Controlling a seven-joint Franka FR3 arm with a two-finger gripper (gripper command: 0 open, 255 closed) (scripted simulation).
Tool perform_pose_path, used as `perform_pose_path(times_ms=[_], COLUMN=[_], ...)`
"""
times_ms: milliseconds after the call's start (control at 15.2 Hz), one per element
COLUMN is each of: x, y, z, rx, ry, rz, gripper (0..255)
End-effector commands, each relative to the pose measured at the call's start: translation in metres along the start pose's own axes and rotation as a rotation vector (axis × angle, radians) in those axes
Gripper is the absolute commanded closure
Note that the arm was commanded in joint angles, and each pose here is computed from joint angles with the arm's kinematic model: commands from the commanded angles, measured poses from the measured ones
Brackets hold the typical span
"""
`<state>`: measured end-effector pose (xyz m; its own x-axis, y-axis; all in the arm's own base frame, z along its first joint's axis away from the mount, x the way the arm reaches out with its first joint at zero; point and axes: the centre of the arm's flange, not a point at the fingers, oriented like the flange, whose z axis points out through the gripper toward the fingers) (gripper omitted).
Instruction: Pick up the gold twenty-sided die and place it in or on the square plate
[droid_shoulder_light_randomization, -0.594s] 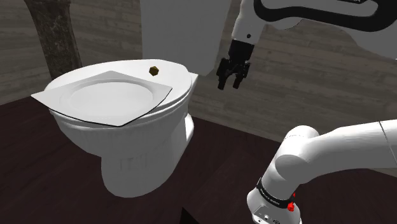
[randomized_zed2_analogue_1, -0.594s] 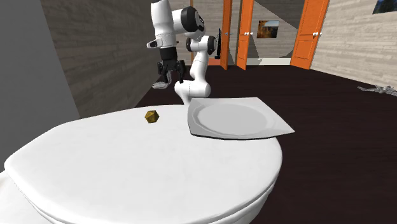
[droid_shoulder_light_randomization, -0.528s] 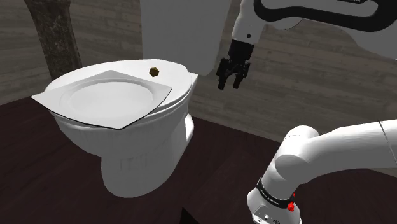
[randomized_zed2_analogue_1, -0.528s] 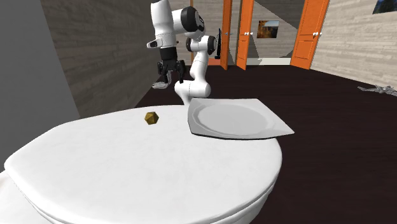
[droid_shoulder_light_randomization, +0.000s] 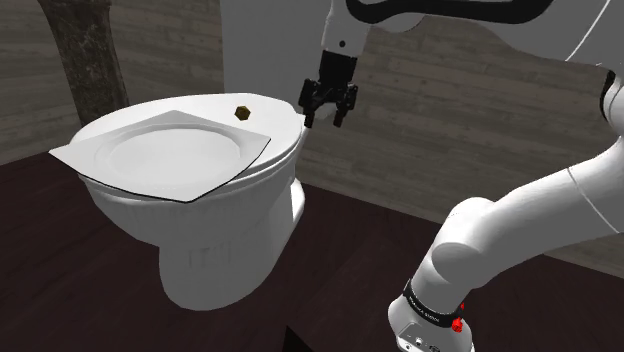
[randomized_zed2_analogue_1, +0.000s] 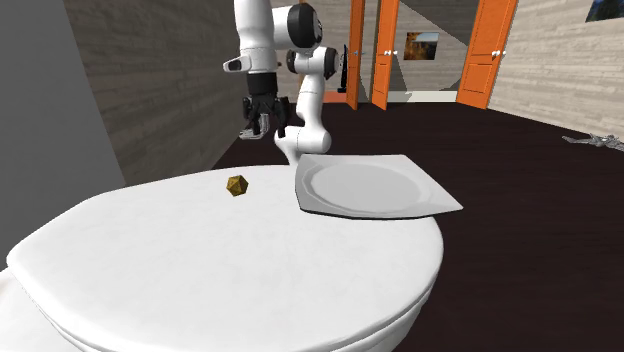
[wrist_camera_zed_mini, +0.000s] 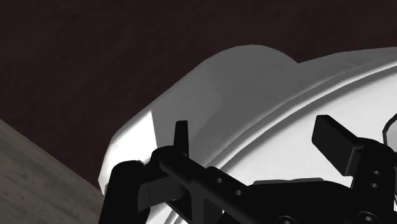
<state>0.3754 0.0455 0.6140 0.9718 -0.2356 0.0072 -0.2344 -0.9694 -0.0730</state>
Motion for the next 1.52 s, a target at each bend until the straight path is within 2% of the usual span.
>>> perform_pose_path(times_ms=[0, 1056, 1452], x=[0.021, 0.199, 0.207], y=[-0.018, -0.135, -0.134], z=[0.001, -0.001, 0.025], rx=[-0.014, -0.131, -0.134], ry=[0.008, 0.075, 0.077], rz=[0.022, 0.195, 0.200], gripper=[0, 0, 0])
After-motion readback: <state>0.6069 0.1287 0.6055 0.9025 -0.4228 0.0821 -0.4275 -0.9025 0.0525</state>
